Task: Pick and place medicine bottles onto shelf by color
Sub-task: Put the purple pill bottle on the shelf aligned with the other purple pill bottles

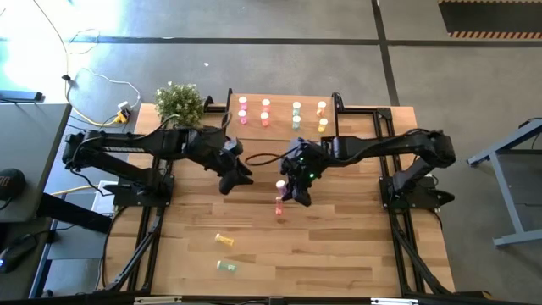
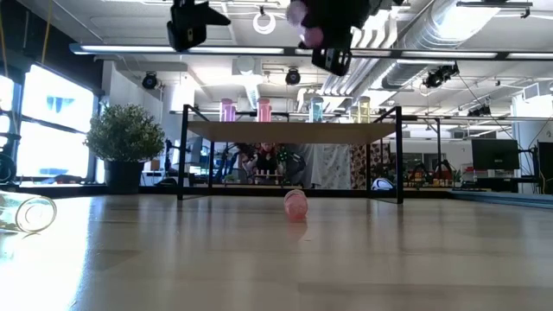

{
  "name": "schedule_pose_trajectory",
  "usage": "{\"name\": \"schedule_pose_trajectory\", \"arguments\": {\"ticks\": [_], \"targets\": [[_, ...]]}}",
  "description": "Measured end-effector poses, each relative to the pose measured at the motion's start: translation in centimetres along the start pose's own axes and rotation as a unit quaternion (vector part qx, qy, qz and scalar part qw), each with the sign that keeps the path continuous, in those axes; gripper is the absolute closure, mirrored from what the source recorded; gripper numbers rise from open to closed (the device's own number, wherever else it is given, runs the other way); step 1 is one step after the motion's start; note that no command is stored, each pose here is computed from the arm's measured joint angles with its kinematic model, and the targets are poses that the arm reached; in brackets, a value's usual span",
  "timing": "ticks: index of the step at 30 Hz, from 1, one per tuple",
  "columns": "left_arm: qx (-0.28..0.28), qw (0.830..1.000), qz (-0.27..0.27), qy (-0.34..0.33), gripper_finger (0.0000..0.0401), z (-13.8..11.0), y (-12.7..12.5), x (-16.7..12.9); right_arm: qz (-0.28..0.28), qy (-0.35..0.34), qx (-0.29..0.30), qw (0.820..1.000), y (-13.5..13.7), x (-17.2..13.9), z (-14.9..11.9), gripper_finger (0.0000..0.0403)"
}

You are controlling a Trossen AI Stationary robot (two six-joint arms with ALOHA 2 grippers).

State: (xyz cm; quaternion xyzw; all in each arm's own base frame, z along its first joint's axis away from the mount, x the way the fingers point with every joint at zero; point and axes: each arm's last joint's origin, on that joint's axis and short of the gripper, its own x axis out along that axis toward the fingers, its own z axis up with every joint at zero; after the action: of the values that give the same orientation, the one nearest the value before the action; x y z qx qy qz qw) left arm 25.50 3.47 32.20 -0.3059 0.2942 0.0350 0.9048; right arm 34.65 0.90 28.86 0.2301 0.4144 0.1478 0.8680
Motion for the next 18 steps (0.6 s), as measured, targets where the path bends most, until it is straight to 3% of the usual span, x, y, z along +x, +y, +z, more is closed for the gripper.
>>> {"name": "schedule_pose_trajectory", "arguments": {"ticks": [7,18], "targets": [[-0.014,0.999,0.011,0.045,0.0209,-0.3,0.9,2.8,-0.004,0.047,0.014,0.999,-1.7,3.1,-0.6,0.0322],[-0.009,0.998,-0.023,0.065,0.0146,-0.6,1.5,7.7,0.034,0.086,0.026,0.995,-2.4,5.8,-1.3,0.0322]]}}
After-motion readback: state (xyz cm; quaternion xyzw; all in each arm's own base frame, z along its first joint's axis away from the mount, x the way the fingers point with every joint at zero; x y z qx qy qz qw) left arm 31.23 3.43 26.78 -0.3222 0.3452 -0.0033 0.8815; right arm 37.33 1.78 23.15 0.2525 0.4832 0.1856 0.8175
